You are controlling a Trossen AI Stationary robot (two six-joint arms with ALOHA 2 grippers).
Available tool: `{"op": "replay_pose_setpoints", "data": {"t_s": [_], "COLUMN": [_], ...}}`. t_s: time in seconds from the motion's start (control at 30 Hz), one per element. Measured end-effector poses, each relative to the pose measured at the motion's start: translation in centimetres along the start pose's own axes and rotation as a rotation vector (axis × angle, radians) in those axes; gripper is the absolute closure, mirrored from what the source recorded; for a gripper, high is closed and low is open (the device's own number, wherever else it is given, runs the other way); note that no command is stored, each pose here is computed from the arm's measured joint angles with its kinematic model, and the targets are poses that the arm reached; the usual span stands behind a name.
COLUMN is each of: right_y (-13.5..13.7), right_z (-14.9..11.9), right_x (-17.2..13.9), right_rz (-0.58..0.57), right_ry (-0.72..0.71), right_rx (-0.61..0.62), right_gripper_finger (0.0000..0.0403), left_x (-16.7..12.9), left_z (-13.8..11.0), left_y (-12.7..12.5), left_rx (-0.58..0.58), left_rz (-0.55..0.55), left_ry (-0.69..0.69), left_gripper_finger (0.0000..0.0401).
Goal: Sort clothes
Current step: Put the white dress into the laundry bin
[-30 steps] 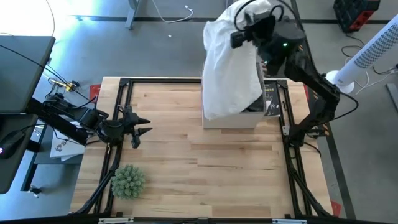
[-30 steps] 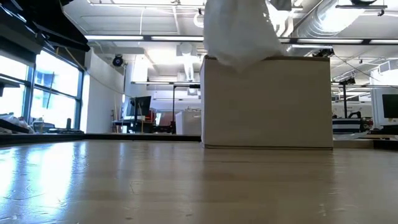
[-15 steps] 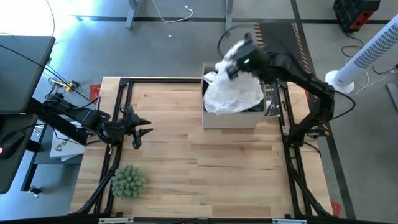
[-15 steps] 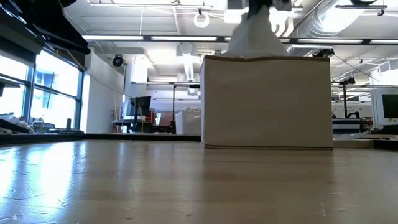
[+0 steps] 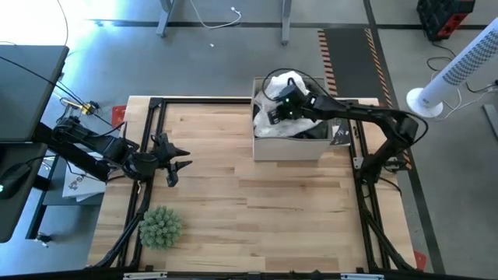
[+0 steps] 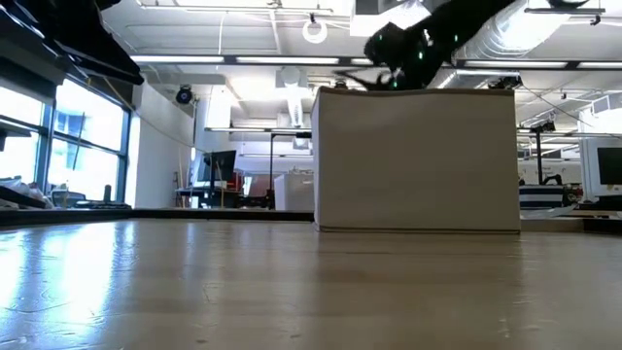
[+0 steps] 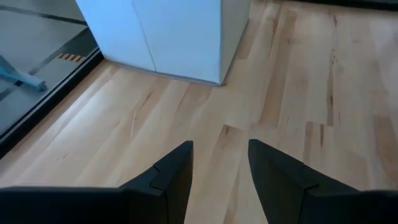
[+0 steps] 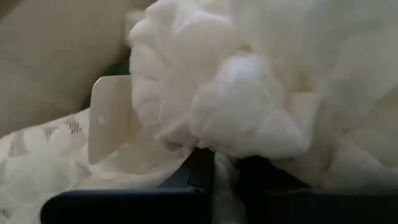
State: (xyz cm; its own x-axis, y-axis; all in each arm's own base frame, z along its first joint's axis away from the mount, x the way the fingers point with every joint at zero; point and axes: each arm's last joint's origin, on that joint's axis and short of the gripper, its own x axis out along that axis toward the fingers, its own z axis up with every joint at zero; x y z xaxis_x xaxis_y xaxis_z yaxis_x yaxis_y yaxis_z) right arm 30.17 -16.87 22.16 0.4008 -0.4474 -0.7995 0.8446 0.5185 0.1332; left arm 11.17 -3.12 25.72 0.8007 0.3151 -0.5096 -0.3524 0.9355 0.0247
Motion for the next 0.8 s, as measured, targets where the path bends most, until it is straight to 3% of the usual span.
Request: {"op": "replay_pose_setpoints", "data": {"t_s": [0.13,0.3,0.6,0.8], "right_y": [-1.1,-0.7,0.4,1.7], "right_z": [-0.4,-0.3,4.5,7.1], "right_x": [2.8,2.3,-7.0,-14.2], "right_rz": [0.069,0.082,0.184,0.311], "right_ry": [0.044,0.036,0.165,0.209], "right_rx": [0.052,-0.035,-0.054,-0.101], "right_gripper_finger": [0.0374,0.0365,0.0268,0.0251], "left_x": [0.0,0.0,0.0,0.0], "left_z": [0.3,0.3,0.3,0.3], "left_y": [-0.1,-0.1,-0.2,-0.2], "left_rx": [0.0,-0.003,-0.035,-0.054], "left_rz": [-0.012,-0.013,-0.042,-0.044], "left_ry": [-0.025,-0.027,-0.013,-0.012], "left_gripper_finger": [0.0249,0.0249,0.0249,0.0249]}}
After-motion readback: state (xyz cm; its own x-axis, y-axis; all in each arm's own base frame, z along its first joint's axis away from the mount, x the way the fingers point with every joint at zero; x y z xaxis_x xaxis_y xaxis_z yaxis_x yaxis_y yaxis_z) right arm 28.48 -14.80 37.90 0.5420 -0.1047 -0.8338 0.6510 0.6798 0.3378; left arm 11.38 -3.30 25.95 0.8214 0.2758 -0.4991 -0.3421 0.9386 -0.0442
